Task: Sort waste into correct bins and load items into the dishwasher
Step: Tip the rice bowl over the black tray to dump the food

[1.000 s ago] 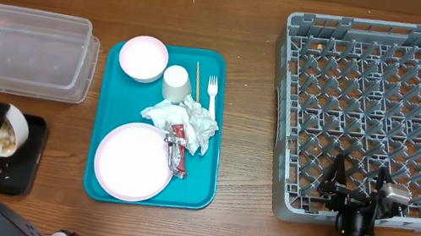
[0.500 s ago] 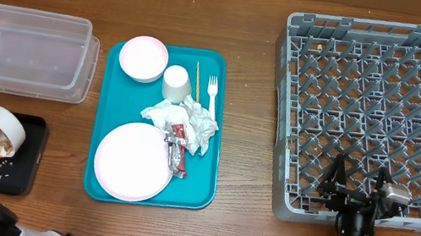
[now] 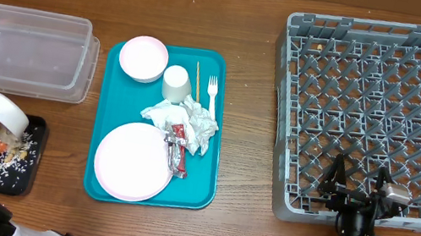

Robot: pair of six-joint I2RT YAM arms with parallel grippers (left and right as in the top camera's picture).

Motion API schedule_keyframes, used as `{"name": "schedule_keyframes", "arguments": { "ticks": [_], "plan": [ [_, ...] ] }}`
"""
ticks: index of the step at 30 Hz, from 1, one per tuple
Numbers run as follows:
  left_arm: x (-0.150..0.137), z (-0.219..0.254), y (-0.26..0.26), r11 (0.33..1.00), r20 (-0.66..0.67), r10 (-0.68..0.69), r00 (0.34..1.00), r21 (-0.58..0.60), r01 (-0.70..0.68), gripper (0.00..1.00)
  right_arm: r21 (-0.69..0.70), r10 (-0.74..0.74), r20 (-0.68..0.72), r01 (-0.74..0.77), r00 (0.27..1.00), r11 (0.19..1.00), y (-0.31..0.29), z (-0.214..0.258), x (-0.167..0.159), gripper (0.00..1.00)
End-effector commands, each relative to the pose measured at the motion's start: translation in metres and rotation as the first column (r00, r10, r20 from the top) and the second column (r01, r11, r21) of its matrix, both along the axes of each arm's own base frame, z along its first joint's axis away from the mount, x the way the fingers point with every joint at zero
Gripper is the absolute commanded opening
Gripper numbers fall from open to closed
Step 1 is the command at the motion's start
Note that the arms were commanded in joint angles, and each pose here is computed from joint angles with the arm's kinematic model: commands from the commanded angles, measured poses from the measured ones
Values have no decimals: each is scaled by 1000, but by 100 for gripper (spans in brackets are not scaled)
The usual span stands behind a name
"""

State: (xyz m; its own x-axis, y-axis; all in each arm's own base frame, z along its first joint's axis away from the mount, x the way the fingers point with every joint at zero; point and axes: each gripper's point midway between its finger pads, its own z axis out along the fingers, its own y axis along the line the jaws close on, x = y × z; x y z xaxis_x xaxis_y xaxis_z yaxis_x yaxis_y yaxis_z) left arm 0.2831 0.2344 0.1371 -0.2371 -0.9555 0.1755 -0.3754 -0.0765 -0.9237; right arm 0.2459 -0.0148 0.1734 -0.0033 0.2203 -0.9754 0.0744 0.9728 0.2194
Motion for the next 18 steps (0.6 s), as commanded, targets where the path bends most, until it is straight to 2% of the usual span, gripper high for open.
{"name": "schedule_keyframes", "arguments": {
  "ticks": [1,7,18],
  "plan": [
    [3,12,-6,997,75,-16,997,-80,22,4,-7,-7,3,7,1000,1000,-1,-2,0,100],
    [2,17,-6,990,83,-3,997,-141,15,4,-7,-7,3,7,1000,1000,-1,-2,0,100],
    [-22,21,15,972,81,100,992,-220,-80,4,-7,-7,3,7,1000,1000,-1,-2,0,100]
  ]
}}
